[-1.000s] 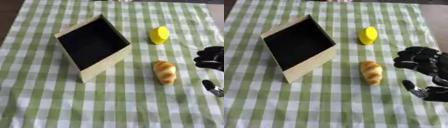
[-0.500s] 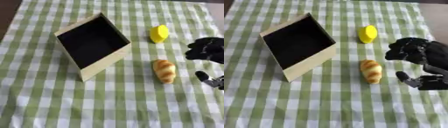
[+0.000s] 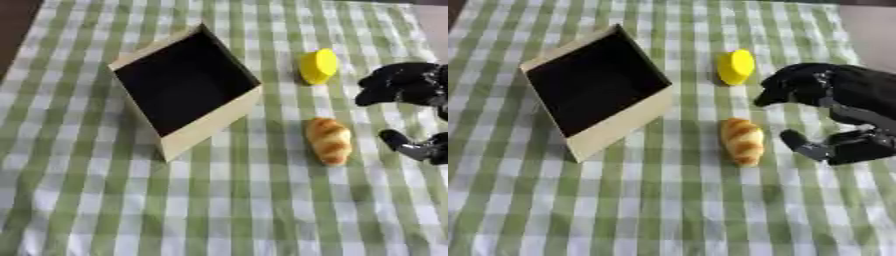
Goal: Pick up objects on the table and place them in the box.
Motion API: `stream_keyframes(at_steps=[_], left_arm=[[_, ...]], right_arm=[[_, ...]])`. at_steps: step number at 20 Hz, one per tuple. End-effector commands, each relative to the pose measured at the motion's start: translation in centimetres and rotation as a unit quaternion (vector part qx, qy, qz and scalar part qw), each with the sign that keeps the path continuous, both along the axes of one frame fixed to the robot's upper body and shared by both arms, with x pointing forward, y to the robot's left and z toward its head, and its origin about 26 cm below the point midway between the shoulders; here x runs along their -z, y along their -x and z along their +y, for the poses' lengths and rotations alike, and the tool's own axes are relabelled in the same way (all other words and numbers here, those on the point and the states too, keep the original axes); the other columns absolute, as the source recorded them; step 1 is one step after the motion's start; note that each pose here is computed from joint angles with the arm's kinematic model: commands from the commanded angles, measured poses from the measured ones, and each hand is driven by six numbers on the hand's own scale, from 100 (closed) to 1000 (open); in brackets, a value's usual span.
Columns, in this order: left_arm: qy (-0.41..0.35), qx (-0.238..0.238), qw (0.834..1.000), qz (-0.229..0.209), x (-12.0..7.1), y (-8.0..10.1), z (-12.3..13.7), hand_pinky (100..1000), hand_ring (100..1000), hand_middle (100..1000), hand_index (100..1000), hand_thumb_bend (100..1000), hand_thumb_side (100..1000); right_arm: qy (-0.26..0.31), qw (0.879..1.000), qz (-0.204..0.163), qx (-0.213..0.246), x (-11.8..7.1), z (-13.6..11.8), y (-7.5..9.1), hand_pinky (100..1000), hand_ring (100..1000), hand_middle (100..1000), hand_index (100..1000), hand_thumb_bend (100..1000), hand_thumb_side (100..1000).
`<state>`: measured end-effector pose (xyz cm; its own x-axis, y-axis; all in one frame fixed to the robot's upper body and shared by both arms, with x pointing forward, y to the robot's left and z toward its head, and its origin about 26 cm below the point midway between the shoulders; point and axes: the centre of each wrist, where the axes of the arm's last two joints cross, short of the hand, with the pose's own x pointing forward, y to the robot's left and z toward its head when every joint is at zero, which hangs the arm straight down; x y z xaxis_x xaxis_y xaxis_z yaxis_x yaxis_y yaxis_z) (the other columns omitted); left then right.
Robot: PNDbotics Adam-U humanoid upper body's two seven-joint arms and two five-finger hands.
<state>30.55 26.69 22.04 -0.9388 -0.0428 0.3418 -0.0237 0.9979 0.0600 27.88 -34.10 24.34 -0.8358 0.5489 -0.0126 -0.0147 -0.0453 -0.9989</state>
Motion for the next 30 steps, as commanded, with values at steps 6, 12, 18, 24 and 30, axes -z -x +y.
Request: stream_keyframes(at_steps=[6, 12, 18, 24, 30], left_arm=[[-0.006, 0.007, 1.000, -0.010, -0.7, 0.2, -0.2, 759, 745, 793, 865, 100, 669], [-0.006, 0.011, 1.000, -0.009, -0.7, 0.2, -0.3, 759, 745, 788, 862, 100, 669], [-0.004, 0.014, 1.000, -0.009, -0.8, 0.1, -0.5, 759, 745, 784, 859, 100, 668], [-0.002, 0.017, 1.000, -0.010, -0.9, 0.1, -0.6, 759, 745, 782, 859, 100, 668], [-0.001, 0.020, 1.000, -0.009, -0.9, 0.1, -0.7, 760, 745, 782, 859, 100, 669]], right_arm=[[0.026, 1.000, 0.011, 0.003, -1.5, 0.7, 0.0, 940, 904, 779, 912, 159, 134], [0.031, 0.999, 0.015, 0.012, -1.3, 1.3, -0.3, 944, 909, 783, 921, 156, 157], [0.051, 0.998, 0.035, 0.019, -0.8, 1.8, -0.4, 947, 916, 794, 928, 200, 152], [0.072, 0.996, 0.051, 0.024, -0.5, 2.1, -0.4, 947, 918, 801, 932, 234, 145], [0.079, 0.994, 0.057, 0.038, -0.3, 2.2, -0.7, 946, 916, 800, 932, 227, 149]])
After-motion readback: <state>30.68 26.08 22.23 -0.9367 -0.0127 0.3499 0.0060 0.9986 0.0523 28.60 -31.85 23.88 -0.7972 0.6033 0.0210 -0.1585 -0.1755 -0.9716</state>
